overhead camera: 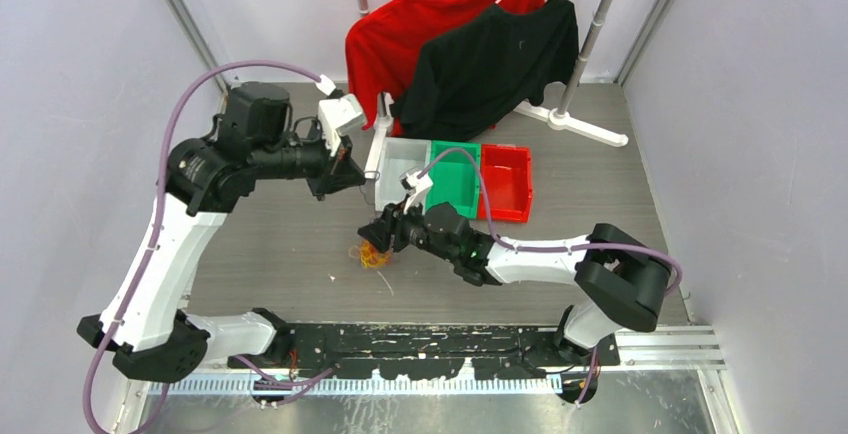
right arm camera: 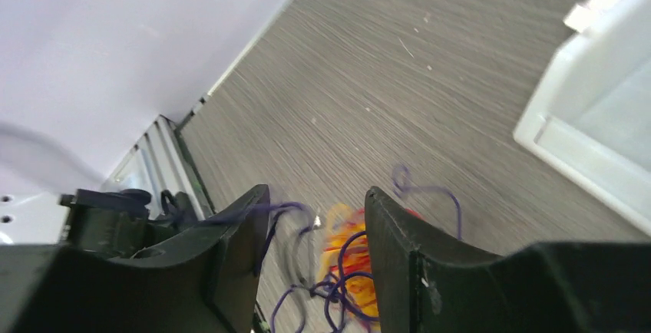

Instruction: Untangle the cables

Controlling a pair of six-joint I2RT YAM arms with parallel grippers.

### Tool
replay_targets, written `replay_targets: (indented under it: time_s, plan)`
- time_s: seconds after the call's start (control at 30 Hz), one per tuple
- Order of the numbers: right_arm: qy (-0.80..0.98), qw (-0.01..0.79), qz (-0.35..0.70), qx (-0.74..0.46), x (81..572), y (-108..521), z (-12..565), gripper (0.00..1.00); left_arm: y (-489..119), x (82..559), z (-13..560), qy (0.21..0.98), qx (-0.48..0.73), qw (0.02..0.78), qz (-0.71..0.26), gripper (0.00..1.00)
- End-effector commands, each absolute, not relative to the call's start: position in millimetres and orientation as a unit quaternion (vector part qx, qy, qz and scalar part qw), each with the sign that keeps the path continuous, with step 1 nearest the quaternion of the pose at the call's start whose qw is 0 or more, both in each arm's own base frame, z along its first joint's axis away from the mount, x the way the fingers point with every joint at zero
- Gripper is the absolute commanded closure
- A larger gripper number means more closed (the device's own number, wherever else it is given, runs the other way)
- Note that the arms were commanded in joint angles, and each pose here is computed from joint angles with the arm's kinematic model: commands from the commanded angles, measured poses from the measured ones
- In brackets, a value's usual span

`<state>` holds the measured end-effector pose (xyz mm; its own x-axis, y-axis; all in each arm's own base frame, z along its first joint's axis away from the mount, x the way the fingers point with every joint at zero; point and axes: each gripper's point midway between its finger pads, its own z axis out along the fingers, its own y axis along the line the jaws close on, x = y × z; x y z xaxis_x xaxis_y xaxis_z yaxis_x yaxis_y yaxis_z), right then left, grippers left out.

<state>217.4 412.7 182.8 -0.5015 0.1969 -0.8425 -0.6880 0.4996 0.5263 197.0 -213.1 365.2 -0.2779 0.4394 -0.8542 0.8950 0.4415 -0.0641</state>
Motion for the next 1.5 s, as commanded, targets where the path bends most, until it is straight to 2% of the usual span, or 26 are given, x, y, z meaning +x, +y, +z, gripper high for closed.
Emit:
replay_targets:
  time_s: [0.0, 0.2, 0.4, 0.67, 0.8, 0.97, 1.2, 1.33, 1.47]
  plan:
    - [0.723, 0.485, 0.473, -0.136, 224, 409, 181, 0.46, -213, 191, 400, 0.724, 0.446, 0.438, -0.292, 1.00]
    - [0.745, 0.473, 0.451, -0.132, 222, 399, 150, 0.45, -210, 191, 429, 0.708, 0.439, 0.473, -0.288, 1.00]
    - [0.765, 0.464, 0.429, -0.122, 223, 389, 125, 0.39, -201, 202, 473, 0.681, 0.415, 0.545, -0.257, 1.00]
    - [0.783, 0.446, 0.415, -0.126, 220, 387, 101, 0.37, -185, 208, 529, 0.639, 0.380, 0.631, -0.221, 1.00]
    - [0.782, 0.445, 0.419, -0.123, 217, 383, 100, 0.35, -181, 204, 539, 0.629, 0.377, 0.643, -0.219, 1.00]
    - [0.757, 0.466, 0.434, -0.146, 208, 373, 148, 0.28, -181, 201, 521, 0.644, 0.387, 0.622, -0.221, 1.00]
    - [0.687, 0.474, 0.498, -0.232, 172, 372, 253, 0.20, -186, 189, 483, 0.666, 0.413, 0.573, -0.241, 1.00]
    - [0.663, 0.464, 0.521, -0.271, 159, 379, 282, 0.15, -190, 180, 470, 0.668, 0.430, 0.550, -0.257, 1.00]
    - [0.650, 0.486, 0.515, -0.275, 168, 386, 304, 0.13, -192, 174, 462, 0.670, 0.440, 0.534, -0.269, 1.00]
